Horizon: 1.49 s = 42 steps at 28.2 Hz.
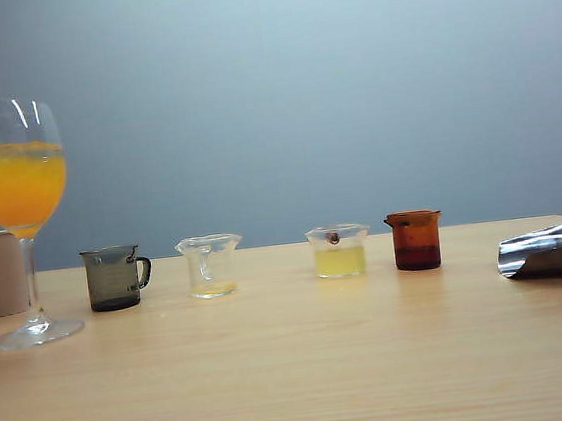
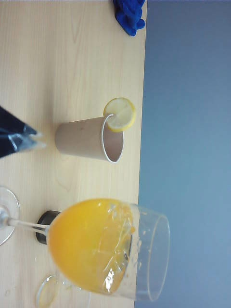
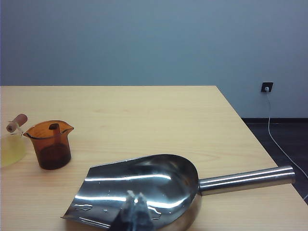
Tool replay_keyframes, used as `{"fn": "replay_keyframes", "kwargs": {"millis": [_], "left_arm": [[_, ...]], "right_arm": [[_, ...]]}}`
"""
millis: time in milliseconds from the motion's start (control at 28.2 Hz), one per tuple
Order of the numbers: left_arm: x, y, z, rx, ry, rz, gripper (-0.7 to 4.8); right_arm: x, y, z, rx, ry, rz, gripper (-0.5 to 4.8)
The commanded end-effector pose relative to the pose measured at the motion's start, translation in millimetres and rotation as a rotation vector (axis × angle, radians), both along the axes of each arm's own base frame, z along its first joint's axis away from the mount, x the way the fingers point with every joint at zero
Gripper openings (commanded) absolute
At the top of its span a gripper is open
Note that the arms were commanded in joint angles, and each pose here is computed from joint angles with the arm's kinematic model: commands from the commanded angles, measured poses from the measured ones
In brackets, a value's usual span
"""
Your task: Pick up the third measuring cup from the left, pour the pineapple juice inside into the goblet, and finally put the measuring cup back in its original place.
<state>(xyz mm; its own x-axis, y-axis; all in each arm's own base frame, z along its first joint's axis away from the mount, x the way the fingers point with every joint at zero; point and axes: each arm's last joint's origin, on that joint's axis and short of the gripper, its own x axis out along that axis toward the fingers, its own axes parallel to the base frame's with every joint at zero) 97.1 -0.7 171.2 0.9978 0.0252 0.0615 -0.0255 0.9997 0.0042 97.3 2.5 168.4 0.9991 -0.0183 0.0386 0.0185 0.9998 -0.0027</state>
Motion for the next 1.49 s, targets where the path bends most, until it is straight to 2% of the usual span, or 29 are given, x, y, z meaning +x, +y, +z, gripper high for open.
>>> {"fn": "replay_keyframes", "kwargs": {"millis": [35,426,568,781,852,1136,1242,1349,1491], "left_arm": [[-0.3,0.0,2.6,0.003,-0.017,0.002,-0.06],[-2.0,0.1,10.3,-0.021,-0.039,0.001,-0.06],[-9.0,0.3,35.3,-0.074,-0.094,-0.002,-0.06],[-16.6,0.2,73.5,-0.076,-0.114,-0.012,-0.06],[-15.9,-0.3,98.1,-0.066,-0.104,-0.027,-0.06],[-2.0,-5.1,144.2,-0.051,-0.030,-0.173,-0.06],[4.4,-7.6,158.8,-0.048,-0.009,-0.213,-0.06],[14.1,-14.7,175.8,-0.047,0.038,-0.271,-0.06],[26.3,-30.4,187.5,0.000,0.102,-0.370,-0.06]], "right_arm": [[0.0,0.1,2.3,0.003,-0.027,0.002,-0.01],[-2.8,1.1,14.9,0.013,-0.064,0.040,-0.01],[-11.4,0.6,45.1,0.032,-0.123,0.040,-0.02],[-18.2,0.3,86.4,0.038,-0.164,0.042,-0.02],[-14.3,0.6,110.4,0.037,-0.161,0.045,-0.02],[8.6,1.8,151.3,0.036,-0.117,0.048,-0.02],[18.2,2.6,160.6,0.035,-0.100,0.057,-0.02],[30.1,5.2,167.6,0.027,-0.100,0.123,-0.02],[43.1,13.7,169.8,0.029,-0.127,0.174,-0.02]]}}
